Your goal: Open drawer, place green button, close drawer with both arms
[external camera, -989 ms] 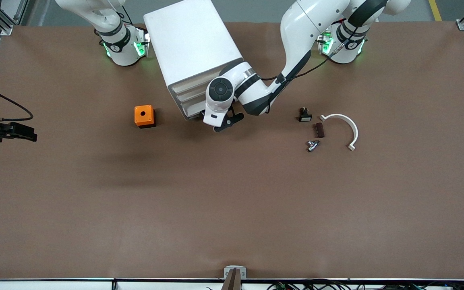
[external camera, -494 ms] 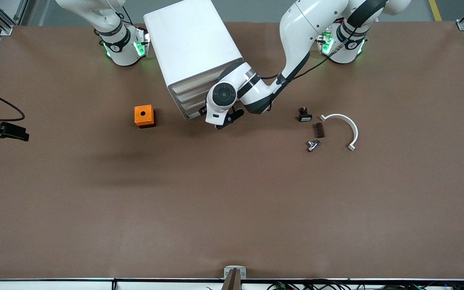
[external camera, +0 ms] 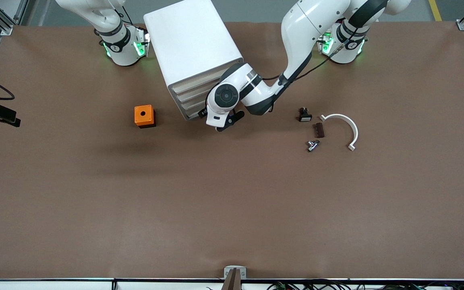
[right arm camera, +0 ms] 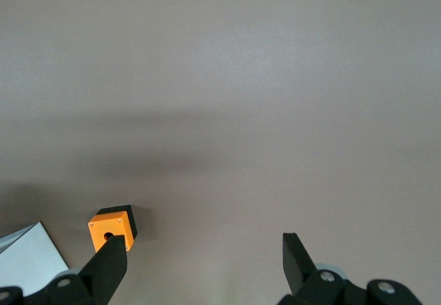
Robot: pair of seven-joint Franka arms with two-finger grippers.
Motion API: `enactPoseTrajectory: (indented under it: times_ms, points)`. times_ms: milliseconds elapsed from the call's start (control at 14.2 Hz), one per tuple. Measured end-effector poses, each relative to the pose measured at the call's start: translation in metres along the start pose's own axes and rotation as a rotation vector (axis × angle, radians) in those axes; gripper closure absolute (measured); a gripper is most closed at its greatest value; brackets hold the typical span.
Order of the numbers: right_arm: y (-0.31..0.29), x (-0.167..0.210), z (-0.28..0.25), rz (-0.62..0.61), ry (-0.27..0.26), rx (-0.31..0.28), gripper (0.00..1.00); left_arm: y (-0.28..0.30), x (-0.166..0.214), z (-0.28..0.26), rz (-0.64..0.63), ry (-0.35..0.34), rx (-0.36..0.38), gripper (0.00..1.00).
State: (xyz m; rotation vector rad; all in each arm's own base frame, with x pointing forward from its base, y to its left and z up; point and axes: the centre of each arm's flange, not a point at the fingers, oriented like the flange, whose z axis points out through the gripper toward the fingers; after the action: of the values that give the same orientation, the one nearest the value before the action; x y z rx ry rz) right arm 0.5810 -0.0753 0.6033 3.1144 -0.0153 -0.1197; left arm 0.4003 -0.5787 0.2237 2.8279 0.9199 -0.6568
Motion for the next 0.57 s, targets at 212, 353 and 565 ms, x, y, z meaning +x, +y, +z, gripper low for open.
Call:
enactPoseTrajectory:
  times_ms: [212, 353, 565]
  points:
    - [0.013, -0.01, 0.002, 0.021, 0.005, 0.007, 0.0, 0.006, 0.04, -0.049, -0.036, 0.027, -0.041, 0.0]
    - [0.021, -0.013, 0.003, 0.035, 0.005, 0.009, 0.0, 0.004, 0.077, -0.109, -0.058, 0.065, -0.048, 0.0]
    - [0.033, -0.015, 0.005, 0.056, 0.002, 0.011, 0.0, -0.017, 0.112, -0.213, -0.056, 0.146, -0.086, 0.0]
